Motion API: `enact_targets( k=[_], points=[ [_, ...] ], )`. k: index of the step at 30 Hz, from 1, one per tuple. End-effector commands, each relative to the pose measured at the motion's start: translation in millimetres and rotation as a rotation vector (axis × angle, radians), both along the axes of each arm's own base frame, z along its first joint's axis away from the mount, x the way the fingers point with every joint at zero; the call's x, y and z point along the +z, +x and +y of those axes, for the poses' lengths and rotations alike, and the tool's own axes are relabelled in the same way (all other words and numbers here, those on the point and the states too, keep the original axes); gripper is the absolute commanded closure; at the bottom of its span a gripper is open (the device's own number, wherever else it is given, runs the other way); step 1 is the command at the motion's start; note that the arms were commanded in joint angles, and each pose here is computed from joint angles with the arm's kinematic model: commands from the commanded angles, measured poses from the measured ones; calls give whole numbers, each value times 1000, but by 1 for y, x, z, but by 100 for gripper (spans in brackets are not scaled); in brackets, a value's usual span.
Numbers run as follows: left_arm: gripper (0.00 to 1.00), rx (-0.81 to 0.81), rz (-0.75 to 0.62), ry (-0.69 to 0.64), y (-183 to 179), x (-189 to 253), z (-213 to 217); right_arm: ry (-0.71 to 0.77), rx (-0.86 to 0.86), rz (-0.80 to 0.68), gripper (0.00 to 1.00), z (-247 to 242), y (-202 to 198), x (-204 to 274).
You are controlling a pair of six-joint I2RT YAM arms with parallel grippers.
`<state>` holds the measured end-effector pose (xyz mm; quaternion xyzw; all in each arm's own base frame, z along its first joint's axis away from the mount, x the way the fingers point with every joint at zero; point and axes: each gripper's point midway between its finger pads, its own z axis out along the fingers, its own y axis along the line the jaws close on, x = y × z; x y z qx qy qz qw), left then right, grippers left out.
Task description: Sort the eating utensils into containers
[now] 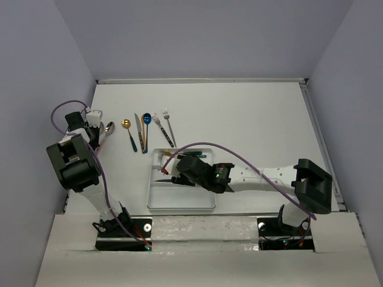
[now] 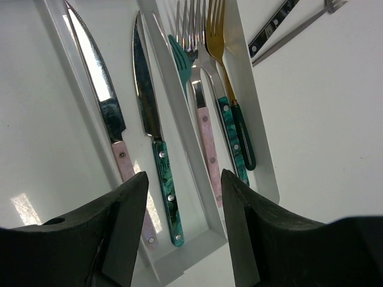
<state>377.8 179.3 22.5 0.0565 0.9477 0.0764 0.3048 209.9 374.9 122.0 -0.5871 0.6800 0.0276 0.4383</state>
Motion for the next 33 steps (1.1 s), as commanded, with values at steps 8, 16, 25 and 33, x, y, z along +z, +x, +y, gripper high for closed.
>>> enact_targets(
  k=[8,16,25,33],
  points=[
    [100,70,-331,-126,11,95,-29,208,-91,21,43,18,7,52],
    [100,73,-594,-147,5,200,-48,538,-84,110,41,40,14,131],
    [100,-141,-927,-393,-51,336,-139,917,-47,79,11,90,37,256],
    [100,-270,-1001,-534,-97,370,-188,1013,38,93,9,148,49,295]
  ],
)
